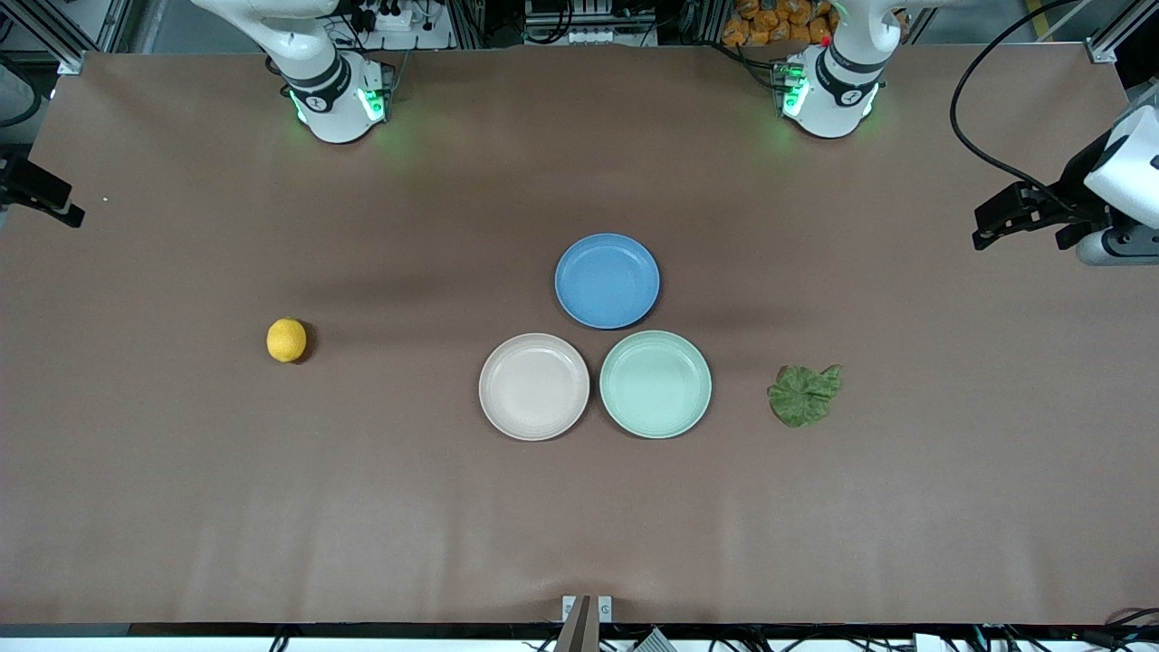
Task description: Place lemon and lettuce in plates
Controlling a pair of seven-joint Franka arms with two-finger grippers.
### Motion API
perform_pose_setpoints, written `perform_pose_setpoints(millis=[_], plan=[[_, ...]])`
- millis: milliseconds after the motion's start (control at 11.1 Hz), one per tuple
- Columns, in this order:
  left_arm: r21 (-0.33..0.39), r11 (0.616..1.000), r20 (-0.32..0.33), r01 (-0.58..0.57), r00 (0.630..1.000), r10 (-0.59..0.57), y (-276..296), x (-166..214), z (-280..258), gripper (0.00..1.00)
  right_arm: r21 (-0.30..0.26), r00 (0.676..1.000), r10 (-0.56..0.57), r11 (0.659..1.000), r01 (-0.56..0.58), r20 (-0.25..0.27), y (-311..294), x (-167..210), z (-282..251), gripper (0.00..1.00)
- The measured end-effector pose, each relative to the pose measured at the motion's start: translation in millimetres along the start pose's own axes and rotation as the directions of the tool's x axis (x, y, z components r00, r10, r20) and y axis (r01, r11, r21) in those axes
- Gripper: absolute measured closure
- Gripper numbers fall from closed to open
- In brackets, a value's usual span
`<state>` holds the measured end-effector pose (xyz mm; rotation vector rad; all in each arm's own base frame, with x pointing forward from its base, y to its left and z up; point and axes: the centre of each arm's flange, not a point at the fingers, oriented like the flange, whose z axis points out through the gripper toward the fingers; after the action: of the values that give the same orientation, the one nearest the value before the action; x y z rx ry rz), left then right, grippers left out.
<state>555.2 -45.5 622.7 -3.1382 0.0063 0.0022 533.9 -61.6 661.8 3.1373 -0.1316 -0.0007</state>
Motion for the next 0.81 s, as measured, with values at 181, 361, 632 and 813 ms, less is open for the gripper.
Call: perform_pose_setpoints(millis=[181,361,632,813], plan=[[-0.001,1.0,0.001,0.001,1.0,-0.001,3.1,0.0,0.5,0.0,0.0,1.0,0.001,1.0,-0.001,-0.009,0.6,-2.2,-4.1,0.0],[-0.001,1.0,0.001,0.001,1.0,-0.001,3.2,0.1,0.6,0.0,0.0,1.0,0.001,1.0,-0.001,-0.01,0.3,-2.2,-4.3,0.0],[-0.001,1.0,0.002,0.001,1.0,-0.001,3.2,0.2,1.0,0.0,0.0,1.0,0.001,1.0,-0.001,-0.012,0.3,-2.0,-4.3,0.0],[-0.002,1.0,0.002,-0.006,1.0,0.006,7.3,-0.1,0.9,0.0,0.0,1.0,0.001,1.0,-0.001,-0.01,0.7,-2.1,-3.8,0.0]])
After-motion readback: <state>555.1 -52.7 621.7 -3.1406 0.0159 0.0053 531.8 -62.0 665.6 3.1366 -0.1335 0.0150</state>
